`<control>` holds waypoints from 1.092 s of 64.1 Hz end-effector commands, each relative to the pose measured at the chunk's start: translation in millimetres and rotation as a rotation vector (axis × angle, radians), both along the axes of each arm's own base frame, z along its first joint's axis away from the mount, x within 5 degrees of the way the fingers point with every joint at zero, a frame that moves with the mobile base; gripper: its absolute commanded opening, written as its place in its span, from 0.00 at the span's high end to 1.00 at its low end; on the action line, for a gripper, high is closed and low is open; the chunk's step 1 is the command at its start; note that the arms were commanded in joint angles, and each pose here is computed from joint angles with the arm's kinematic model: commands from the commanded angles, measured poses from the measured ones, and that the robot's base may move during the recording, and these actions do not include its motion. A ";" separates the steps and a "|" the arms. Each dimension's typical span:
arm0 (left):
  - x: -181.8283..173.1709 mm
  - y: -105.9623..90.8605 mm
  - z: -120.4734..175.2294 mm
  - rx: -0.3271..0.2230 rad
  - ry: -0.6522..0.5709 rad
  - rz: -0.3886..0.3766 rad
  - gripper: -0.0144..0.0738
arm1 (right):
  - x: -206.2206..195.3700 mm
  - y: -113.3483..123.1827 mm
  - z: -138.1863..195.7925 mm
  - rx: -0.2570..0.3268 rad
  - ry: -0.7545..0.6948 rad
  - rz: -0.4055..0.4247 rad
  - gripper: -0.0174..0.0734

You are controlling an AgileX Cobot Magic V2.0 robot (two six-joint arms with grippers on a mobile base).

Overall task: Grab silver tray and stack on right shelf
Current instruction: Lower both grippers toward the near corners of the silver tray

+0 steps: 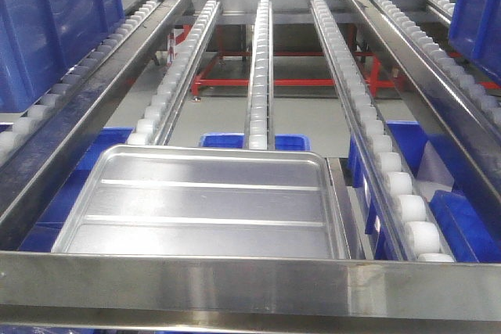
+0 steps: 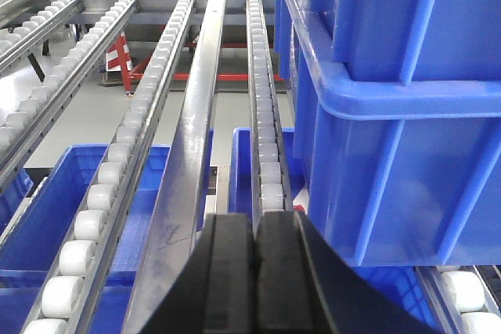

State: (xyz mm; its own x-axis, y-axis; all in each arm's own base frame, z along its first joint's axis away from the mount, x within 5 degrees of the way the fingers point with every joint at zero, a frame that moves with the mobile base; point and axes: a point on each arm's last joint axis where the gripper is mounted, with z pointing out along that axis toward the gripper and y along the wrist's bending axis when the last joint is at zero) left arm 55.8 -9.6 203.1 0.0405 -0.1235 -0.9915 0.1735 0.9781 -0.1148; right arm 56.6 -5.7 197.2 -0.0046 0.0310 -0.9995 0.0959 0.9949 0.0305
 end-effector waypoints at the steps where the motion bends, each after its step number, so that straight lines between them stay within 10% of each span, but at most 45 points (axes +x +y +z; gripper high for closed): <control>1: -1.0 1.5 2.5 -0.019 -0.087 0.014 0.94 | -3.0 1.1 15.5 -0.021 -0.127 0.009 0.75; 46: -1.1 1.7 3.3 -0.021 -0.097 0.016 0.94 | -4.0 1.7 21.9 -0.028 -0.198 0.015 0.75; 70: -12.5 6.5 51.9 -0.069 -0.377 0.047 0.94 | -15.7 3.6 65.8 -0.046 -0.411 0.024 0.75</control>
